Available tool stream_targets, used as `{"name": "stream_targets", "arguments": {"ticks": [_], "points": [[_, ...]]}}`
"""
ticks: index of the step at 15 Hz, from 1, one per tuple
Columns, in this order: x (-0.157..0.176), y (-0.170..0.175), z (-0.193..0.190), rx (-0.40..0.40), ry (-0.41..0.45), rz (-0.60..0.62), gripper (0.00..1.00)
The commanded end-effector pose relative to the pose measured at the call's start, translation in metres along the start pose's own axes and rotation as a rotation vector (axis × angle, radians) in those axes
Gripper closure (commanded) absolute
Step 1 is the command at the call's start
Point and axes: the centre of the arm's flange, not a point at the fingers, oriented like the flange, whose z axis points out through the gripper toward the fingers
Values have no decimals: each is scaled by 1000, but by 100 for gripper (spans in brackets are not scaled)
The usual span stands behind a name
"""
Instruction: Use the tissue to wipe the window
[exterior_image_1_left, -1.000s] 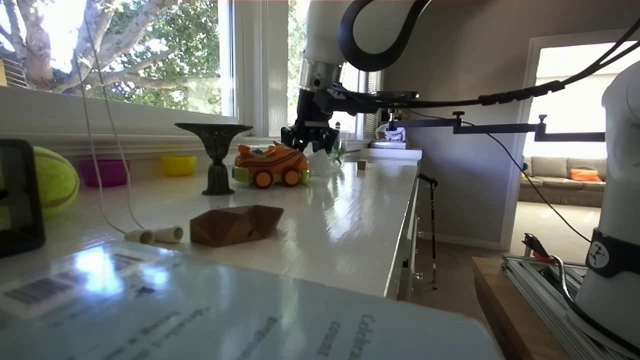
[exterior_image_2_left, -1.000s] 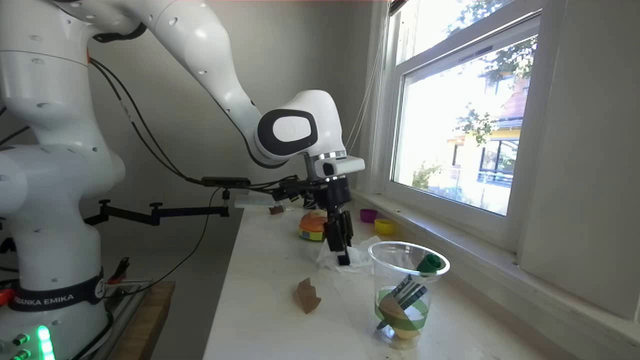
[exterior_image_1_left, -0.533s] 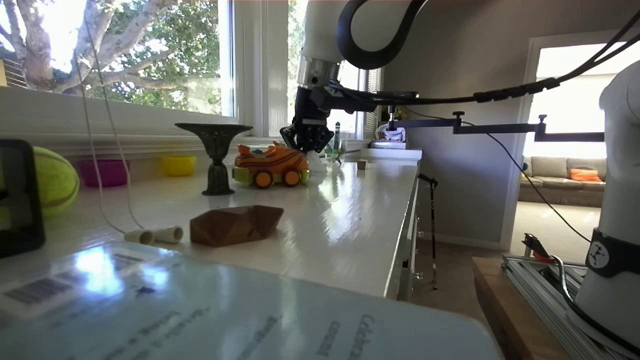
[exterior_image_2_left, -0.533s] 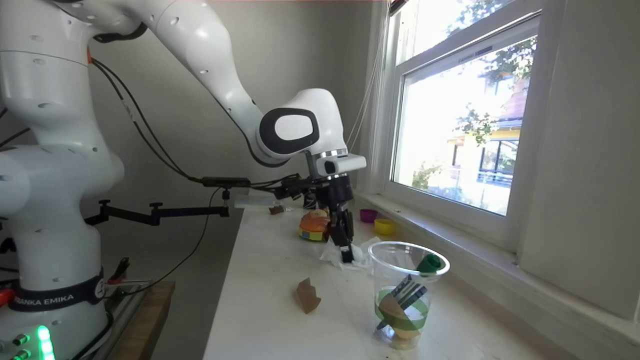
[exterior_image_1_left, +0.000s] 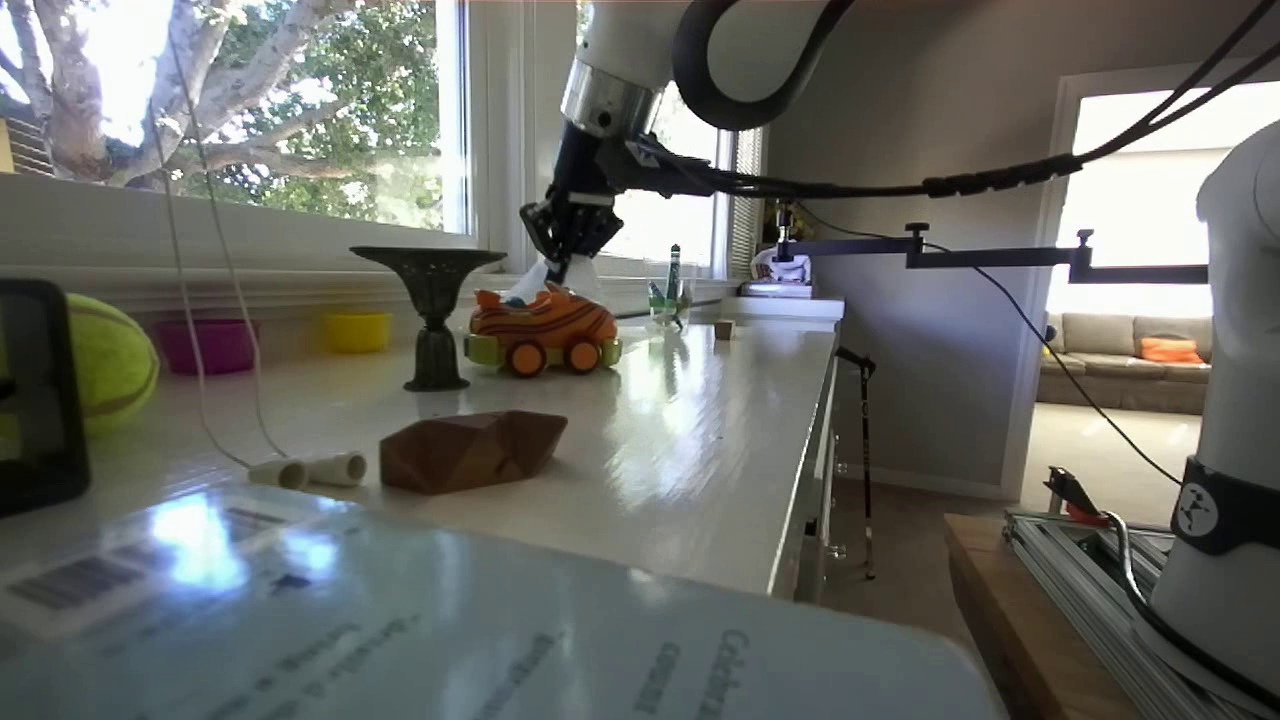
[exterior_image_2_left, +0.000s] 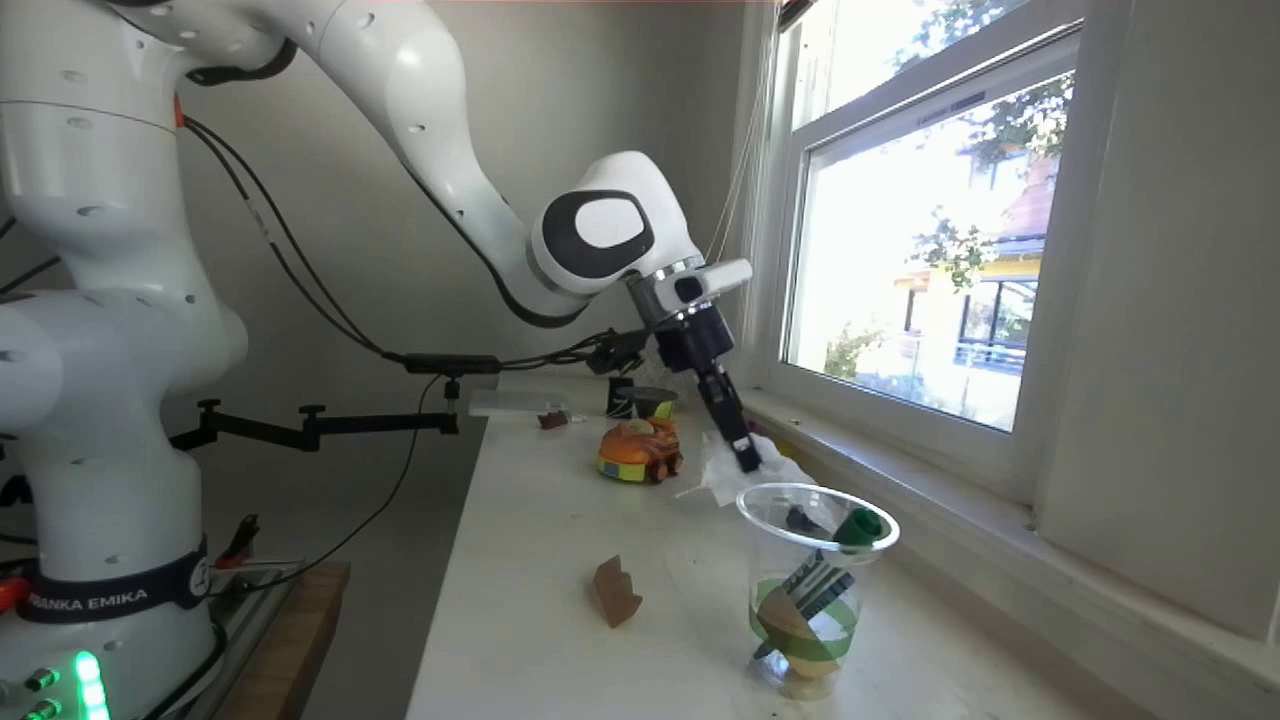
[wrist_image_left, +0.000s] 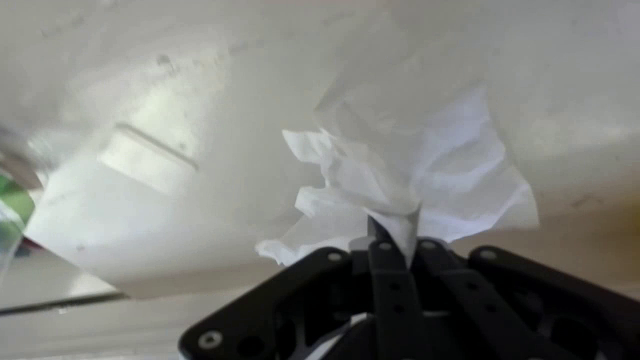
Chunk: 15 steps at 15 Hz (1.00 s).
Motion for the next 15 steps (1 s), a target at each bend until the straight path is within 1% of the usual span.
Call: {"name": "stream_targets", "arguments": {"ticks": [1, 3, 6, 9, 12, 15], "points": [[34, -29, -23, 39, 181, -84, 100], [51, -41, -34, 72, 286, -137, 100], [73, -53, -38, 138, 436, -192, 100], [91, -60, -40, 184, 548, -215, 100], [102, -65, -50, 193, 587, -199, 100], [87, -85, -61, 240, 560, -156, 100]]}}
